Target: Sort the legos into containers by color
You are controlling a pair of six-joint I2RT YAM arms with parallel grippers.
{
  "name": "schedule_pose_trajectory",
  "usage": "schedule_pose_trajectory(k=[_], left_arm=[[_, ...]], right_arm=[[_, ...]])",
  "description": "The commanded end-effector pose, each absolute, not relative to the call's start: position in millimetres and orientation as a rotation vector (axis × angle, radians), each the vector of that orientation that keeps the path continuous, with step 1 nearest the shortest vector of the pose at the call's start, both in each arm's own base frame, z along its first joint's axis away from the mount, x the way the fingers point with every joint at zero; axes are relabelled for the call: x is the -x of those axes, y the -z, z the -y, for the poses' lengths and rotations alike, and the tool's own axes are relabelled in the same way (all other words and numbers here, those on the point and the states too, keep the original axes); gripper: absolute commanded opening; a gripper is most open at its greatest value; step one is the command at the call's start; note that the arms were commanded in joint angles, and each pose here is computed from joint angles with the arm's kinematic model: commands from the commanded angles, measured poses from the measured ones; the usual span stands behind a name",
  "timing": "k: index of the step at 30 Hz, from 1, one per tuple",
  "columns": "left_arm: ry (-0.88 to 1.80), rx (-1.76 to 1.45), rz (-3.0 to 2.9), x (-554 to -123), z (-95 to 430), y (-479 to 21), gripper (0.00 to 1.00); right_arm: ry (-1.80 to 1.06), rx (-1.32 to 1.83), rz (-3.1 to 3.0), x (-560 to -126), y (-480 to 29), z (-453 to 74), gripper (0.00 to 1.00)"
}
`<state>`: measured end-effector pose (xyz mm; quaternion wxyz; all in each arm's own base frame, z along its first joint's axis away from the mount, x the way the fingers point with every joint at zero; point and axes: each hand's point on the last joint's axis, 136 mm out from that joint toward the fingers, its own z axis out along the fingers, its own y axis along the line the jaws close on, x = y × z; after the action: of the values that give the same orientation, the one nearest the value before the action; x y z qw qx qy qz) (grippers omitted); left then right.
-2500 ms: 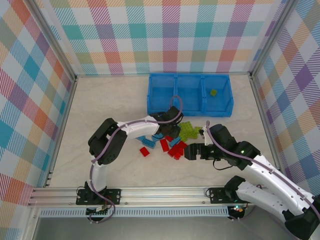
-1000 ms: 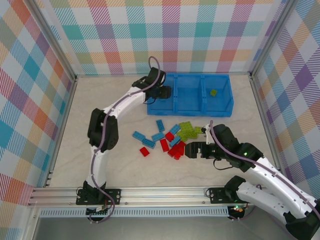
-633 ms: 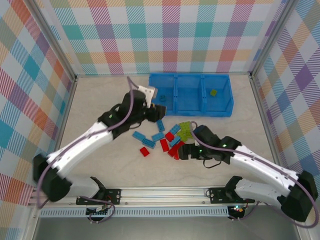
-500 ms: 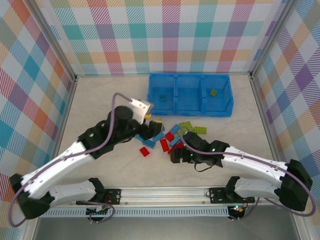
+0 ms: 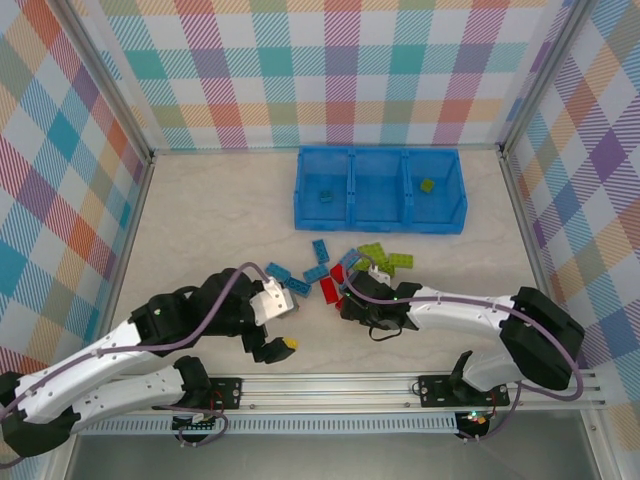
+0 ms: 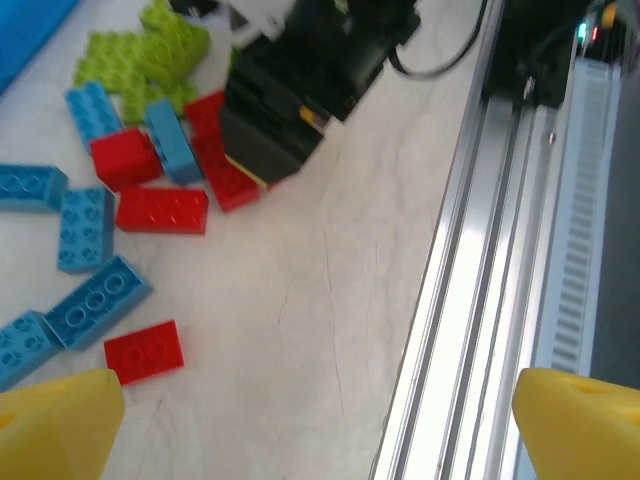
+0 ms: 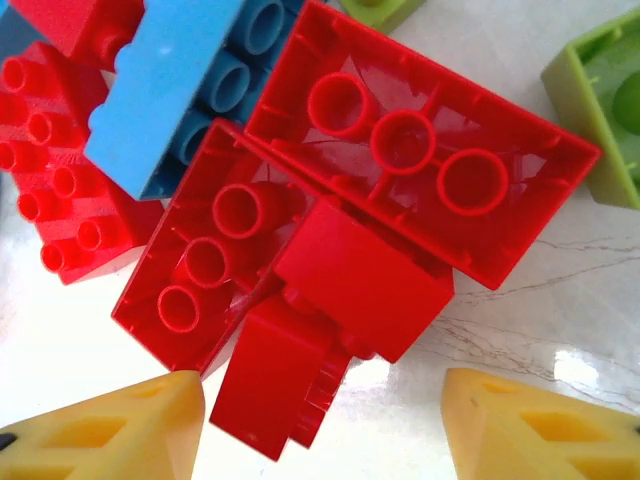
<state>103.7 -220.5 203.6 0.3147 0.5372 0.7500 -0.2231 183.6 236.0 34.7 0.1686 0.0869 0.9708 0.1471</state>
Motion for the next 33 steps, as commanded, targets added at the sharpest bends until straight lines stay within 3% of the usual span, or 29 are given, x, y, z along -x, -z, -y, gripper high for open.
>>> schedule_pose_trajectory(k=[1,8,16,21,24,29,33], left_arm=[[0.582,-1.560,-1.940,-92,219,-187,1.00],[0.565,-1.558,-1.907,-94,219,-184,1.00],[0.584,-1.528,-1.855,-92,215,-190,1.00],[0.670,-1.569,-1.763,-78,218,-200,1.00],[0.663,-1.522,-1.714,-82,218,-211,1.00],[0.575,-1.345,-1.737,-107,210,-220,1.00],[0.561,-1.322,-1.794,-110,207,-211,1.00]], right_arm=[[-0.437,-0.327,-2.741,-190,-34,-243,0.60],[-0.411,-0.347,-2.729,-189,-29,-235,0.47],[-0.426,-0.265,-2.705,-186,-44,-227,0.18],[-0.559,-0.122,-2.585,-195,-113,-243,0.20],[-0.493,-0.045,-2.446,-219,-158,-235,0.20],[-0.341,0.034,-2.306,-292,-205,-211,0.20],[-0.274,0.046,-2.262,-354,-211,-202,0.20]])
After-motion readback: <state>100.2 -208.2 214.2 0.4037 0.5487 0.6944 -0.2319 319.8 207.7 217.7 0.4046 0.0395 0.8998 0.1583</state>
